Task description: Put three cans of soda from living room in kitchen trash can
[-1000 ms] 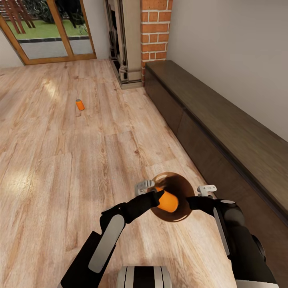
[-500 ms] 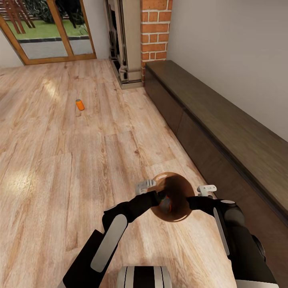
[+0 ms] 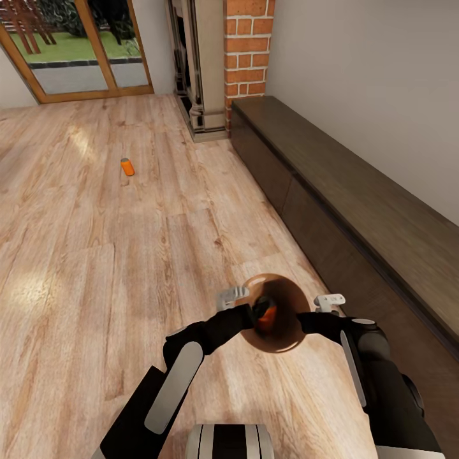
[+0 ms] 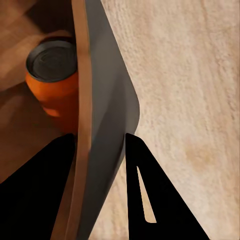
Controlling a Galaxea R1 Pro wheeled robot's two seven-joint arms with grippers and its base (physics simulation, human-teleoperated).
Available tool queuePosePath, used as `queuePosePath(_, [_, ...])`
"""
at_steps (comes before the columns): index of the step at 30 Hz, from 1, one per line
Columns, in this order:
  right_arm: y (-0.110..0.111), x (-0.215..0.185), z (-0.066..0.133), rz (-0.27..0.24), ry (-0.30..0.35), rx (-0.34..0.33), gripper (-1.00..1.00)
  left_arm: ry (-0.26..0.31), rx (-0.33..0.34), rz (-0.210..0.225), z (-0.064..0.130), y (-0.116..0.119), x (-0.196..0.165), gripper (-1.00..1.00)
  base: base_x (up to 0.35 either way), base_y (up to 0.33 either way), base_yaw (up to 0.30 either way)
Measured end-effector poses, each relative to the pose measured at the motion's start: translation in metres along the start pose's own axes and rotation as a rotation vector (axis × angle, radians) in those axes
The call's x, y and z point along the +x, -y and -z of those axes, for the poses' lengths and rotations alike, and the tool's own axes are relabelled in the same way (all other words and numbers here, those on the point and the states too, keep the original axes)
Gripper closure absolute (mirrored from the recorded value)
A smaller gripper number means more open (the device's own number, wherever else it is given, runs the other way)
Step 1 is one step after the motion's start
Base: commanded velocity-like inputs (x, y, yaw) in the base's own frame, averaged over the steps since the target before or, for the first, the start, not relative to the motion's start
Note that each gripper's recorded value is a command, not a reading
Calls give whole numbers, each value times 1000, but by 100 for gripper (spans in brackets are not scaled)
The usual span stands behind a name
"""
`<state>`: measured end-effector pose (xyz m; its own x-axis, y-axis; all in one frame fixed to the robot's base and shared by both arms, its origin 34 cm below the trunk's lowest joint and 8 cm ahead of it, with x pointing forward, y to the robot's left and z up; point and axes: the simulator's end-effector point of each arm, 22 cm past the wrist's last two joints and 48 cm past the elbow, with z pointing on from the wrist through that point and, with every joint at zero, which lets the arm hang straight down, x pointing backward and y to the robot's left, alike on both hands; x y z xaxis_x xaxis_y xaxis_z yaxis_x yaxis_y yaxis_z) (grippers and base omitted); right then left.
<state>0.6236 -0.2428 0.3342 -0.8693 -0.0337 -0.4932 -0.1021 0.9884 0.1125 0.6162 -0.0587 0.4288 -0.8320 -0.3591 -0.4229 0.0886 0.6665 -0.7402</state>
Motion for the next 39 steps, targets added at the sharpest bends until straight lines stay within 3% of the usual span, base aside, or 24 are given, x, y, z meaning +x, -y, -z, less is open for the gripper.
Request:
queuePosePath(4, [0,-2,1,2,6,1,100,-8,46,5,0,10,1,-100,0,0,0])
queuePosePath(8, [1,-3,2,3,7,1,100,-67,209,-17,12,30,12,-100,0,0,0])
queuePosePath(11, [-1,-3,2,6,7,-8,100,-95,247,-40,21,22,16,-100,0,0,0])
queuePosePath(17, [-2,-3,2,5,7,-14,100,-99,225,-69,38,-17,6,-100,0,0,0])
queuePosePath(18, [-1,-3,2,6,7,-13,100,-87,233,-70,46,-28,-3,-100,0,0,0])
queuePosePath(19, [-1,-3,2,6,7,-13,100,-66,267,-81,66,-47,-22,-100,0,0,0])
queuePosePath(21, [-1,-3,2,4,7,-16,100,-69,263,-106,84,-70,-32,-100,0,0,0])
queuePosePath(27, [1,-3,3,7,6,-13,100,-93,218,-125,111,-111,-42,-100,0,0,0])
queuePosePath(33, [-2,-3,3,6,6,-26,100,-106,179,-129,118,-131,-42,-100,0,0,0])
queuePosePath(39, [-1,-1,3,6,-2,-22,100,-123,108,-100,115,-159,-34,-100,0,0,0])
